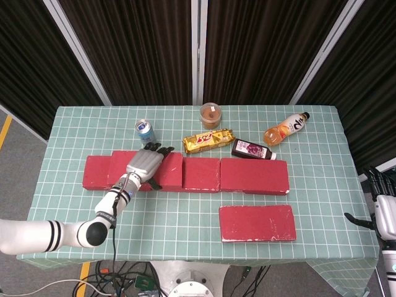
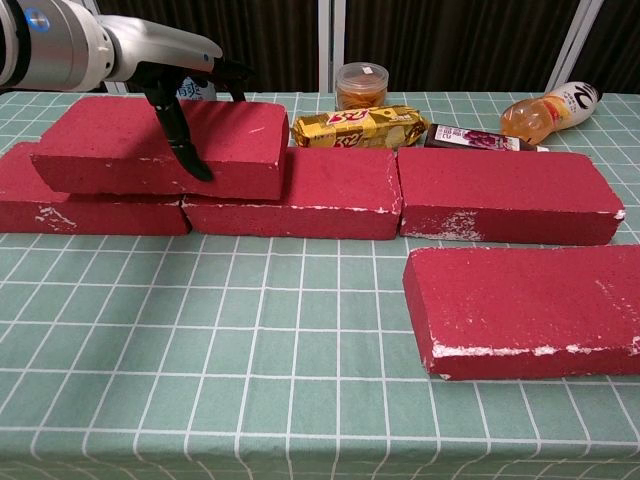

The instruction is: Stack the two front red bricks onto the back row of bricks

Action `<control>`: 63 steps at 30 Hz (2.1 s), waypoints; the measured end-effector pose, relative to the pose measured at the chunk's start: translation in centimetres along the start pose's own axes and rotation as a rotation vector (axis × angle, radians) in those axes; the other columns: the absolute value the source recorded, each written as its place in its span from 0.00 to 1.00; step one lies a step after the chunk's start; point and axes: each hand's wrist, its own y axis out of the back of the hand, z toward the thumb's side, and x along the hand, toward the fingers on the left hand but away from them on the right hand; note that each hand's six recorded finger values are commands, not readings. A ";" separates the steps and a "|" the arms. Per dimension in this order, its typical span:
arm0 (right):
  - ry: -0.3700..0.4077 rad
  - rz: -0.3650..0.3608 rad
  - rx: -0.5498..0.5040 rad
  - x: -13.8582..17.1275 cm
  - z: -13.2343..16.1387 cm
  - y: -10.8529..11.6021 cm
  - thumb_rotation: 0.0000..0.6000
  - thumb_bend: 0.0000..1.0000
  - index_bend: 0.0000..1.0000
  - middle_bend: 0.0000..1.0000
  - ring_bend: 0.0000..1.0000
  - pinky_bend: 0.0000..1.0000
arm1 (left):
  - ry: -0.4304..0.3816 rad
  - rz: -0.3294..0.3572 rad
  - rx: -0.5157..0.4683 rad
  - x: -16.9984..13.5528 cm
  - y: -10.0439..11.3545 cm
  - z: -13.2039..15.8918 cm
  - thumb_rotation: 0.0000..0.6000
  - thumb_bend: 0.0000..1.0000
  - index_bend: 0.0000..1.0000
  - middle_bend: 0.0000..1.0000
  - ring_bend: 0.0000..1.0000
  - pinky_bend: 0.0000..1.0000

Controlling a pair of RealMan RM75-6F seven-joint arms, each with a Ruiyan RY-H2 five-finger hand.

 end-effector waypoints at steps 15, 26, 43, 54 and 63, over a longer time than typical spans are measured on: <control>-0.001 0.008 0.005 -0.1 0.1 0.0 1.00 0.00 0.00 0.00 0.00 0.00 | 0.031 -0.011 -0.016 1.1 -0.5 -1.0 1.00 0.00 0.00 0.32 0.00 0.00; -0.011 0.011 0.002 -0.1 0.0 -0.1 1.00 0.00 0.00 0.00 0.00 0.00 | 0.000 -0.024 -0.002 1.2 -0.9 -0.4 1.00 0.00 0.00 0.31 0.00 0.00; -0.013 0.020 0.004 -0.2 -0.1 -0.4 1.00 0.00 0.00 0.00 0.00 0.00 | -0.002 -0.031 0.000 1.3 -1.3 -0.5 1.00 0.00 0.00 0.27 0.00 0.00; -0.015 0.023 0.000 -0.2 -0.1 -0.5 1.00 0.00 0.00 0.00 0.00 0.00 | -0.018 -0.021 0.008 0.9 -0.7 -0.3 1.00 0.00 0.00 0.27 0.00 0.00; -0.017 0.024 0.002 -0.2 -0.1 -0.5 1.00 0.00 0.00 0.00 0.00 0.00 | -0.014 -0.026 0.007 1.0 -0.9 -0.5 1.00 0.00 0.00 0.27 0.00 0.00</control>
